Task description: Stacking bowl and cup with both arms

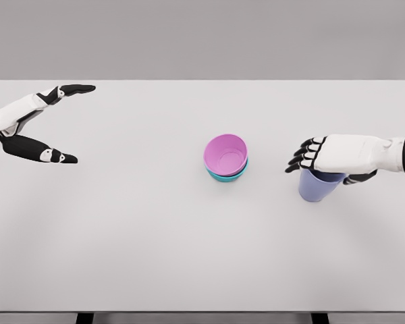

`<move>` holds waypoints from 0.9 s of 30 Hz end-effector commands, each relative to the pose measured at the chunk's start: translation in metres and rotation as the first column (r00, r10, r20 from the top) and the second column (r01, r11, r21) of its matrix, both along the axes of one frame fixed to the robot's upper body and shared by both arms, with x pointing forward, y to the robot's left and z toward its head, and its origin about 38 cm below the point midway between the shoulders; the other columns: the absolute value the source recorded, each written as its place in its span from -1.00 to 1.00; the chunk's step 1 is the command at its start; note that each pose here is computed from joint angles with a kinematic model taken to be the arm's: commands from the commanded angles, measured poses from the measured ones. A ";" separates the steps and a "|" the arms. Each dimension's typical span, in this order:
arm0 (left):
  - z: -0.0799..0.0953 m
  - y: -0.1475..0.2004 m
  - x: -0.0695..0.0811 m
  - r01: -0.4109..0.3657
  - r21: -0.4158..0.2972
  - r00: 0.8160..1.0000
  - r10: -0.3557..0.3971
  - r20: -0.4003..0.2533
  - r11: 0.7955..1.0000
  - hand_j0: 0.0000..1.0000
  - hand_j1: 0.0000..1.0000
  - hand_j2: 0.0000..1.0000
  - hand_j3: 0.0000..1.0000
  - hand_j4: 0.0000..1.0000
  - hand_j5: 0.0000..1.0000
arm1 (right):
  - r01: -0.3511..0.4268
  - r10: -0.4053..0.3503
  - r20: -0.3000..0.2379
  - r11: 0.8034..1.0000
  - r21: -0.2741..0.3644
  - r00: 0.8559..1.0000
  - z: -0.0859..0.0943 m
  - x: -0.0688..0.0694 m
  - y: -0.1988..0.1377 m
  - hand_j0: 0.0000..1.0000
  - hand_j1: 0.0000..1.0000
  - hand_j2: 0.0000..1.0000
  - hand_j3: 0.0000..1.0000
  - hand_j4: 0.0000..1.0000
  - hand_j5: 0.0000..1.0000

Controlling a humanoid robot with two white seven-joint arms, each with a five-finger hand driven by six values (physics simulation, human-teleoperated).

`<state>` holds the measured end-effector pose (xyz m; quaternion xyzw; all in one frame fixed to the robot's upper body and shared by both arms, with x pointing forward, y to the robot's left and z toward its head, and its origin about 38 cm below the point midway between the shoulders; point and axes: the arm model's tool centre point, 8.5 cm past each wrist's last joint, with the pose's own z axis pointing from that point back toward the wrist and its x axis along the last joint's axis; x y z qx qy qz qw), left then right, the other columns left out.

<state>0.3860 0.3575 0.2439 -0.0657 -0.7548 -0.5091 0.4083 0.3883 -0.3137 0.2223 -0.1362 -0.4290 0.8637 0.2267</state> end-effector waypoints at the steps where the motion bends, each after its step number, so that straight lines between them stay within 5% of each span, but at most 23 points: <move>1: 0.001 0.000 0.000 -0.001 -0.008 1.000 0.001 -0.003 1.000 1.00 1.00 1.00 1.00 1.00 1.00 | 0.003 -0.003 0.001 1.000 0.009 1.000 0.001 0.001 0.001 0.64 0.64 0.64 0.64 0.64 0.64; 6: 0.001 0.000 0.000 -0.001 -0.008 1.000 0.001 -0.003 1.000 1.00 1.00 1.00 1.00 1.00 1.00 | -0.001 0.001 0.000 1.000 0.023 1.000 0.002 0.001 0.004 0.34 0.34 0.34 0.34 0.34 0.34; 27: -0.006 0.007 0.005 -0.033 -0.024 0.999 0.033 -0.016 0.999 1.00 1.00 1.00 1.00 1.00 1.00 | -0.073 0.043 0.159 0.979 0.192 0.986 0.054 0.028 0.049 0.34 0.34 0.34 0.34 0.34 0.34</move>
